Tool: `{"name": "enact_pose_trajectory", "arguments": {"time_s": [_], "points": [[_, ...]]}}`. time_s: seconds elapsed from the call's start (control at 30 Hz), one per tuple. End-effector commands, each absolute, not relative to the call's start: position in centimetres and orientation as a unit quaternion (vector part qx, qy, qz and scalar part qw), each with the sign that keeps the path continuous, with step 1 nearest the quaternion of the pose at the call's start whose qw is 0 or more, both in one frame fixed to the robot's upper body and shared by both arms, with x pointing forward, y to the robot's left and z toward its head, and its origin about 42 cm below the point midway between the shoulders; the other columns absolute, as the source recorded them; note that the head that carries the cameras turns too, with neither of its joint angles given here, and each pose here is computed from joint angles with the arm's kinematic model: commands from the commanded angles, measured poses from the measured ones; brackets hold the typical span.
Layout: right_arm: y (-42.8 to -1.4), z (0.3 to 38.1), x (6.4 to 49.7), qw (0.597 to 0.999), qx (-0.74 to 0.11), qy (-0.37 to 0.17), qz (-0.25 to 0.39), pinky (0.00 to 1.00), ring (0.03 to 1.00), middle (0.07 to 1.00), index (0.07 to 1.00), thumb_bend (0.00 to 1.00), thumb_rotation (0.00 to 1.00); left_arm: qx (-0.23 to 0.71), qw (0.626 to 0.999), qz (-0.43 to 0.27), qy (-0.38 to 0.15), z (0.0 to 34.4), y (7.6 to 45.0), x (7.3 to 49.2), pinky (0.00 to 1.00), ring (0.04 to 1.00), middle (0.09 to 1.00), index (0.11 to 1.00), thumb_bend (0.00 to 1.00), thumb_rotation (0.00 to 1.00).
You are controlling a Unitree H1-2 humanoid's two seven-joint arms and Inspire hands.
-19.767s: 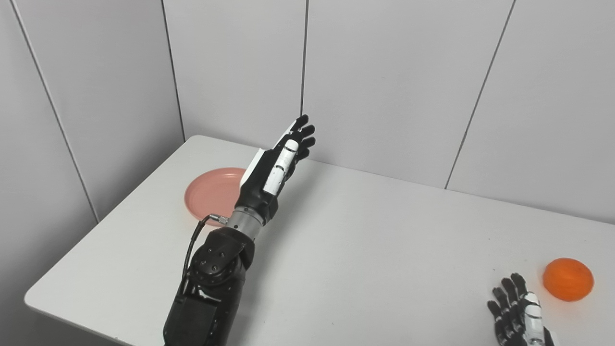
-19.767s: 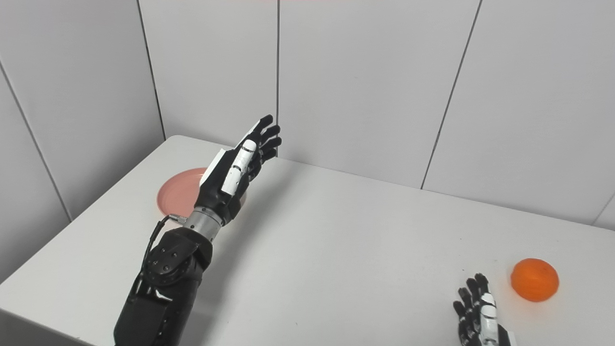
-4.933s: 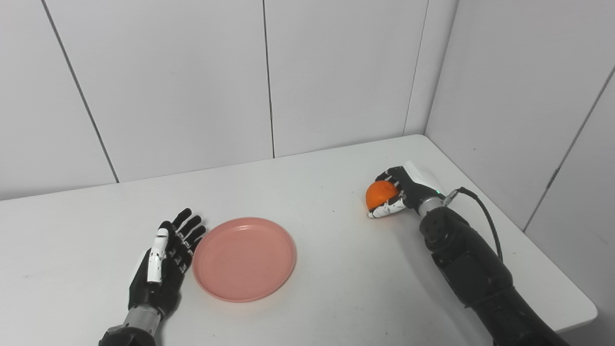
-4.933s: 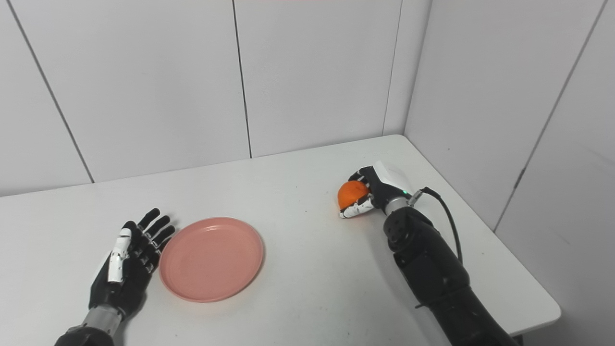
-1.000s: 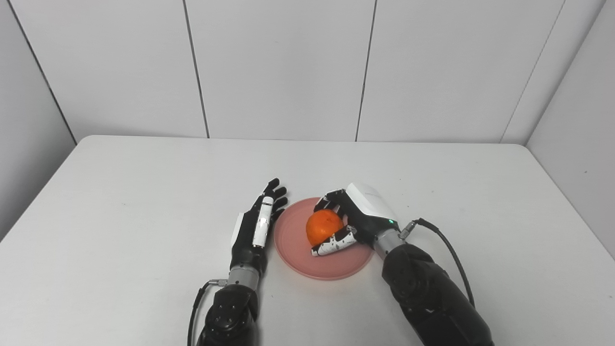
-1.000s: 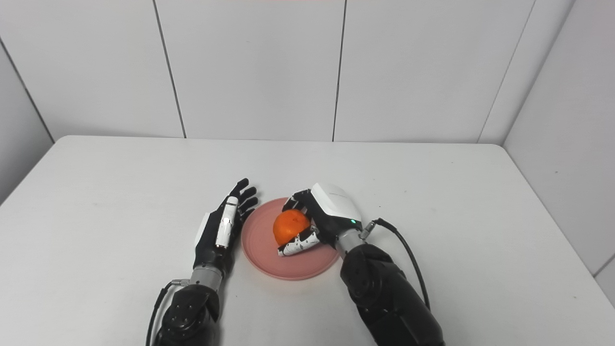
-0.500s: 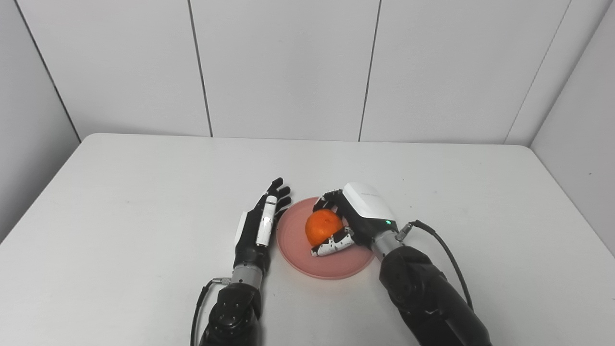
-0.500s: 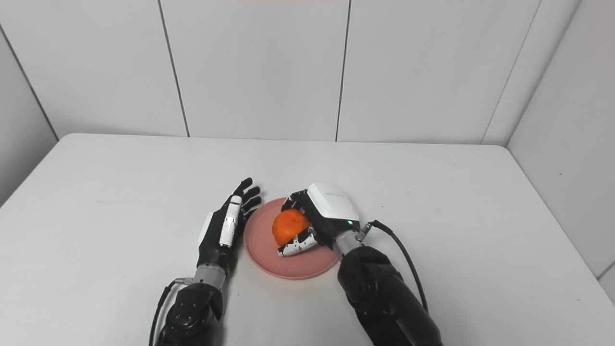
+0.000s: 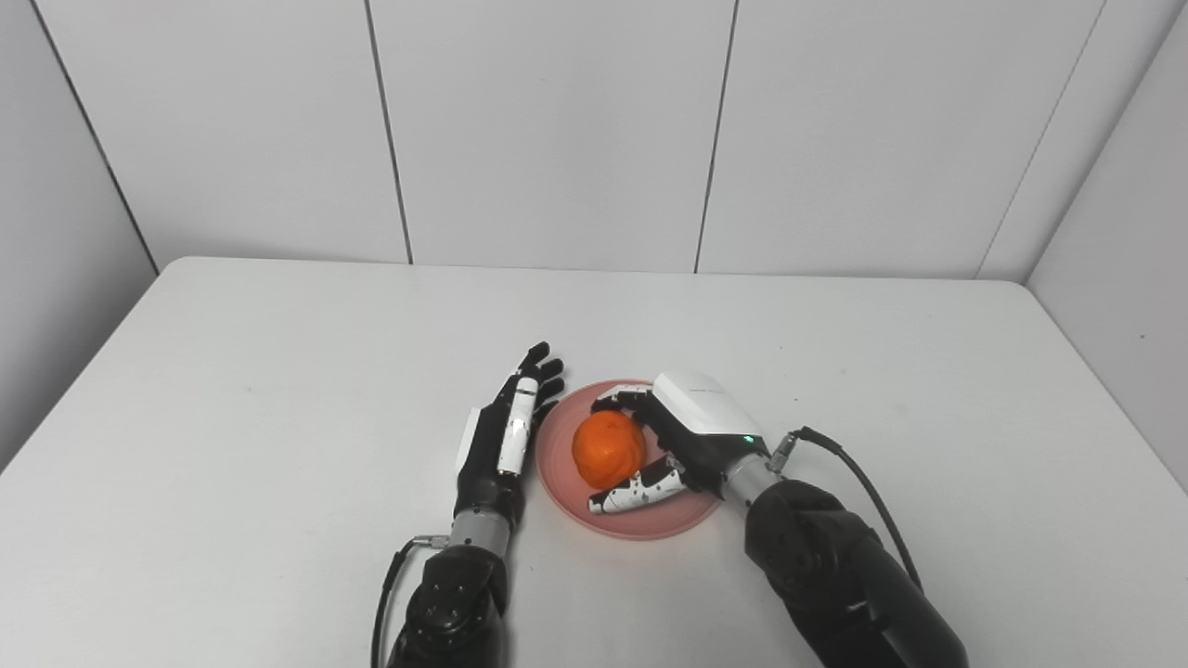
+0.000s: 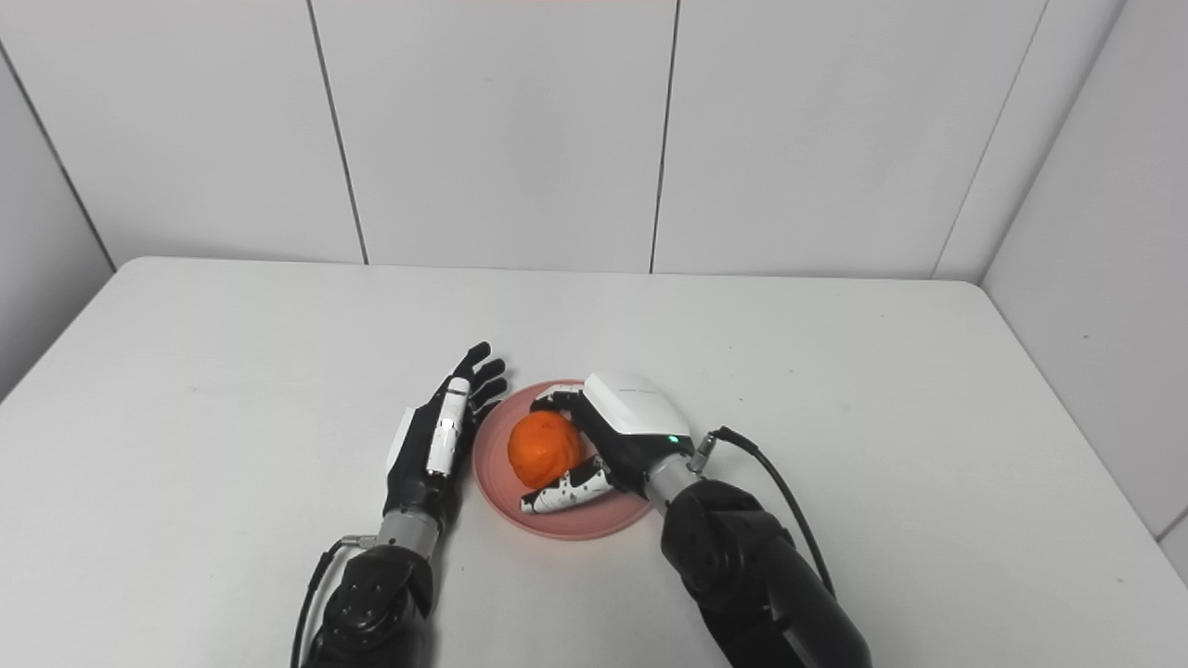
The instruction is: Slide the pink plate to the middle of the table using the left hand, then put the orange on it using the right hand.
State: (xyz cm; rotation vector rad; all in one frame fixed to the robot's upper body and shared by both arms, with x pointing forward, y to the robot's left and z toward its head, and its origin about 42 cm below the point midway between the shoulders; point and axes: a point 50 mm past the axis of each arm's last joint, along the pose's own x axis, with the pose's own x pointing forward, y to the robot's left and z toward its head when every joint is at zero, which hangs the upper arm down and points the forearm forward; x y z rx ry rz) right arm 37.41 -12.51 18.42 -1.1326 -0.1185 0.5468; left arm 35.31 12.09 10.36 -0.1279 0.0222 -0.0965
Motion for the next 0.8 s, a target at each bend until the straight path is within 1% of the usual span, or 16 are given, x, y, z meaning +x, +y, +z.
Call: {"name": "enact_pose_trajectory", "arguments": {"time_s": [0.0,0.03,0.13,0.2,0.27,0.43,0.5,0.53,0.63,0.67,0.7,0.73,0.77], "points": [[-12.6,21.1,38.1,0.814,-0.522,-0.087,0.238,0.76,0.875,0.937,0.964,0.9,0.5,-0.066,0.996,-0.054,0.002,11.1,11.5,36.0,0.85,0.879,0.879,0.87,0.34,1.0],[-12.7,21.2,38.0,0.818,-0.516,-0.089,0.239,0.81,0.898,0.954,0.982,0.92,0.53,-0.066,0.996,-0.055,0.001,11.1,11.5,36.0,0.85,0.882,0.882,0.871,0.34,1.0],[-13.2,21.4,37.9,0.829,-0.496,-0.101,0.238,0.88,0.942,0.986,1.0,0.99,0.61,-0.064,0.996,-0.057,-0.003,11.1,11.6,36.1,0.86,0.892,0.889,0.876,0.33,1.0],[-13.3,21.7,37.7,0.835,-0.486,-0.11,0.235,0.88,0.946,0.99,1.0,1.0,0.63,-0.064,0.996,-0.058,-0.005,11.1,11.6,36.1,0.86,0.891,0.886,0.875,0.33,1.0],[-13.5,22.0,37.5,0.84,-0.476,-0.12,0.232,0.88,0.946,0.993,1.0,1.0,0.64,-0.062,0.996,-0.059,-0.005,11.1,11.7,36.1,0.86,0.888,0.882,0.873,0.32,1.0],[-14.0,22.8,36.9,0.854,-0.453,-0.139,0.215,0.86,0.95,0.996,1.0,1.0,0.68,-0.062,0.996,-0.06,0.001,11.0,11.8,36.1,0.88,0.889,0.888,0.88,0.35,1.0],[-14.3,23.2,36.7,0.859,-0.445,-0.148,0.207,0.85,0.946,0.994,1.0,1.0,0.68,-0.057,0.997,-0.059,0.001,11.0,11.9,36.1,0.88,0.887,0.887,0.878,0.35,1.0],[-14.4,23.3,36.6,0.861,-0.441,-0.152,0.203,0.83,0.938,0.99,1.0,1.0,0.68,-0.056,0.997,-0.058,0.001,11.0,11.9,36.1,0.88,0.884,0.886,0.877,0.35,1.0],[-14.8,23.8,36.3,0.871,-0.42,-0.176,0.182,0.79,0.925,0.987,1.0,1.0,0.67,-0.054,0.997,-0.056,0.0,11.0,12.0,36.1,0.87,0.883,0.883,0.872,0.35,1.0],[-15.0,24.0,36.1,0.876,-0.412,-0.184,0.174,0.79,0.927,0.991,1.0,1.0,0.68,-0.052,0.997,-0.056,-0.001,11.0,12.1,36.0,0.87,0.885,0.881,0.871,0.35,1.0],[-15.2,24.1,36.0,0.879,-0.404,-0.191,0.164,0.78,0.926,0.997,1.0,1.0,0.71,-0.052,0.997,-0.056,-0.003,11.0,12.1,36.0,0.86,0.886,0.88,0.869,0.35,1.0],[-15.4,24.3,35.8,0.883,-0.396,-0.197,0.155,0.78,0.926,0.997,1.0,1.0,0.72,-0.054,0.997,-0.055,-0.003,11.0,12.2,35.9,0.86,0.886,0.88,0.869,0.35,1.0],[-15.6,24.4,35.6,0.888,-0.386,-0.204,0.147,0.79,0.929,0.999,1.0,1.0,0.75,-0.056,0.997,-0.054,-0.004,11.0,12.2,35.9,0.86,0.881,0.879,0.867,0.34,1.0]]}}
